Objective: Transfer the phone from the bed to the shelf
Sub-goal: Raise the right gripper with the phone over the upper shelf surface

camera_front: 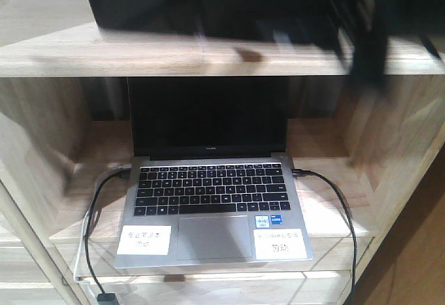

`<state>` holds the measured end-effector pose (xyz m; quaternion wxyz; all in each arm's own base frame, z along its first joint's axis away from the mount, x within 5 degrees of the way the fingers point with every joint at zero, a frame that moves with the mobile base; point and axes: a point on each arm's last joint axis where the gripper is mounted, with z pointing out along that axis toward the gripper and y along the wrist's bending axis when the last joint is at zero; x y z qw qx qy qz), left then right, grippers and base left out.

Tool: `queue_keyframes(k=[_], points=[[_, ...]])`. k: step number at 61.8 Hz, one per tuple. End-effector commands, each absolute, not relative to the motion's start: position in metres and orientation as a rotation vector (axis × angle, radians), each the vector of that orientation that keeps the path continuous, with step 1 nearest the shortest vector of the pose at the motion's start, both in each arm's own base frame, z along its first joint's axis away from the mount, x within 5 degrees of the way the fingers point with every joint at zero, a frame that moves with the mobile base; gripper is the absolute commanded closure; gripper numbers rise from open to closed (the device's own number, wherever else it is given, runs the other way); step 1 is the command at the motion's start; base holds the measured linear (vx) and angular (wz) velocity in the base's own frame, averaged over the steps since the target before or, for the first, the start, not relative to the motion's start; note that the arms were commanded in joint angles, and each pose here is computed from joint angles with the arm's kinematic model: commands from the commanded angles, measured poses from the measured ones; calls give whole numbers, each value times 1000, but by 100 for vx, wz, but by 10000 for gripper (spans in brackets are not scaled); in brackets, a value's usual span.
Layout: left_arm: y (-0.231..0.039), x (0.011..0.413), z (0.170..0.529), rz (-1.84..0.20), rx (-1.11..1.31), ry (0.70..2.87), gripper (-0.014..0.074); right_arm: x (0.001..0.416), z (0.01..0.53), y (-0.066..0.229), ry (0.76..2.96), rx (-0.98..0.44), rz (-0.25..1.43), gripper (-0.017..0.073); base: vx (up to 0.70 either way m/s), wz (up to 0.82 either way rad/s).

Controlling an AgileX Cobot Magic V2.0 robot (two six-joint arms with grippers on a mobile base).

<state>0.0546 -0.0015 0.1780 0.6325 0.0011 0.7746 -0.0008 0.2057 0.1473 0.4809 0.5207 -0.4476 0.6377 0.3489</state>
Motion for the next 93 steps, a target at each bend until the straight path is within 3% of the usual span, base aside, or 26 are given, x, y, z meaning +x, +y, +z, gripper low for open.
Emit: queue_keyframes(k=[1,18,45,60,93], points=[[-1,55,184,-6,-14,1696,593,210,511,150,1432,-1006,879,561,0,0],[-1,55,184,-6,-14,1696,593,252,528,170,1396,-1021,977,561,0,0],[-1,55,184,-6,-14,1696,593,314,513,202,1428,-979,1110,561,0,0],[-1,55,184,-6,-14,1696,593,328,493,237,1463,-998,1064,561,0,0],[-1,55,184,-6,-14,1696,593,370,457,250,1556,-843,1050,561,0,0]])
